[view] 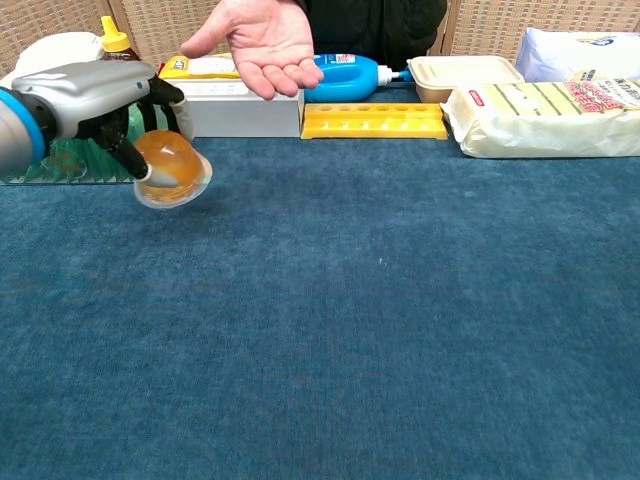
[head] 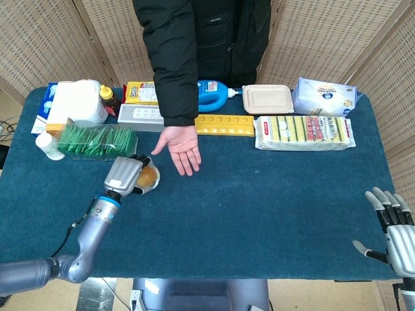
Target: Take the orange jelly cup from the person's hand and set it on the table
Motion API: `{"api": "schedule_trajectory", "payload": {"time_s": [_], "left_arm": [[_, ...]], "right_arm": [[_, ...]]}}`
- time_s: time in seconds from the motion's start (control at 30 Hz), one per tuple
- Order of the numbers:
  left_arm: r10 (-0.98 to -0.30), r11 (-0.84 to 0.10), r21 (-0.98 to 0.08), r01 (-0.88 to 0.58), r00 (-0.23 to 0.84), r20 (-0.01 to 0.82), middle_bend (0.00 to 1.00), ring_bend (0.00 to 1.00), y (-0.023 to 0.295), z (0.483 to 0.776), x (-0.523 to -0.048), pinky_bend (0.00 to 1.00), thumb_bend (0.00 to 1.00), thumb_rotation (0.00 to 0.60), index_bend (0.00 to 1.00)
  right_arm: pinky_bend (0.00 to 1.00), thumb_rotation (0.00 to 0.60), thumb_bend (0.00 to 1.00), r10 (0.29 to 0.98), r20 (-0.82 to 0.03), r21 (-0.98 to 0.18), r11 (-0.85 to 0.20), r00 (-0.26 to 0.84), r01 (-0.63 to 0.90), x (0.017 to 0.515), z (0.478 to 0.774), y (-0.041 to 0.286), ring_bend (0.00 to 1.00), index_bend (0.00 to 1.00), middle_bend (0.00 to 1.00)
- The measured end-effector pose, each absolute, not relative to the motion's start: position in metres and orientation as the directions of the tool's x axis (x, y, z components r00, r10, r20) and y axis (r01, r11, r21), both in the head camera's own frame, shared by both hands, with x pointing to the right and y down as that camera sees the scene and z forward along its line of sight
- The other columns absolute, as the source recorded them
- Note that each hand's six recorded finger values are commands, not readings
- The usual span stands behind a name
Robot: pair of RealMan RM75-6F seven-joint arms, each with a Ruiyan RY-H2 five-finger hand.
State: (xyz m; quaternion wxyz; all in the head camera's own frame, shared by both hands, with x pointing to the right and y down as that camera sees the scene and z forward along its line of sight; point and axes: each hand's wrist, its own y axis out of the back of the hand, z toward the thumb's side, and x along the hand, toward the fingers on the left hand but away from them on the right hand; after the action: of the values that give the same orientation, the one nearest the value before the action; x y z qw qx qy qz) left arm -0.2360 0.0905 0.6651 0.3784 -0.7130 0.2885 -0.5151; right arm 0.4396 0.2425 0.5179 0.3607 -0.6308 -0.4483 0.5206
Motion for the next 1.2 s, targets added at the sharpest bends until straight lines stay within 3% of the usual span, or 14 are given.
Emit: {"api": "schedule_trajectory", "payload": {"time_s": [0.17,0.27,0.33,0.4,0.47,0.6,0.77,0.97,1.2], "left_arm": [[-0.823,-0.533,-0.844,-0.058,0.268,0.501,0.52,0.42,0.073,0.68,-0.225,0.54,0.2,0.6,0.53],[-0.831,-0.531,-0.843,-0.083,0.248,0.498,0.46,0.33,0.066,0.687,-0.218,0.49,0.2,0.6,0.5],[-0.825,-0.546,-0.833,-0.093,0.235,0.514,0.32,0.2,0.065,0.691,-0.215,0.43,0.19,0.6,0.34],[-0.815,-0.565,-0.82,-0.097,0.224,0.535,0.1,0.04,0.066,0.695,-0.214,0.33,0.17,0.6,0.08],[-0.799,-0.592,-0.8,-0.102,0.21,0.564,0.01,0.0,0.067,0.7,-0.212,0.27,0.16,0.6,0.0],[-0.78,-0.621,-0.775,-0.121,0.203,0.593,0.0,0.0,0.071,0.702,-0.208,0.23,0.14,0.6,0.0],[-0.79,-0.598,-0.788,-0.145,0.268,0.551,0.0,0.0,0.076,0.684,-0.198,0.21,0.13,0.6,0.0],[-0.804,-0.557,-0.817,-0.152,0.345,0.484,0.0,0.0,0.086,0.645,-0.204,0.07,0.09,0.6,0.0],[-0.833,-0.502,-0.858,-0.108,0.328,0.446,0.0,0.0,0.108,0.59,-0.245,0.01,0.05,0.6,0.0]], "right_arm": [[0.0,0.6,0.08,0.94,-0.338,-0.921,-0.341,0.049,0.189,0.441,0.52,0.241,0.02,0.0,0.0],[0.0,0.6,0.08,0.939,-0.34,-0.92,-0.343,0.046,0.191,0.442,0.521,0.24,0.02,0.0,0.0],[0.0,0.6,0.08,0.939,-0.34,-0.919,-0.343,0.048,0.193,0.442,0.521,0.24,0.02,0.0,0.0],[0.0,0.6,0.08,0.939,-0.34,-0.919,-0.343,0.049,0.193,0.442,0.521,0.24,0.02,0.0,0.0],[0.0,0.6,0.08,0.939,-0.339,-0.919,-0.342,0.049,0.194,0.442,0.52,0.24,0.02,0.0,0.0],[0.0,0.6,0.08,0.942,-0.333,-0.921,-0.336,0.047,0.2,0.443,0.518,0.24,0.02,0.0,0.0],[0.0,0.6,0.08,0.944,-0.326,-0.922,-0.33,0.05,0.205,0.443,0.515,0.241,0.02,0.0,0.0],[0.0,0.6,0.08,0.944,-0.326,-0.921,-0.33,0.053,0.207,0.442,0.514,0.242,0.02,0.0,0.0],[0.0,0.6,0.08,0.945,-0.32,-0.923,-0.327,0.067,0.202,0.438,0.512,0.244,0.02,0.0,0.0]]}}
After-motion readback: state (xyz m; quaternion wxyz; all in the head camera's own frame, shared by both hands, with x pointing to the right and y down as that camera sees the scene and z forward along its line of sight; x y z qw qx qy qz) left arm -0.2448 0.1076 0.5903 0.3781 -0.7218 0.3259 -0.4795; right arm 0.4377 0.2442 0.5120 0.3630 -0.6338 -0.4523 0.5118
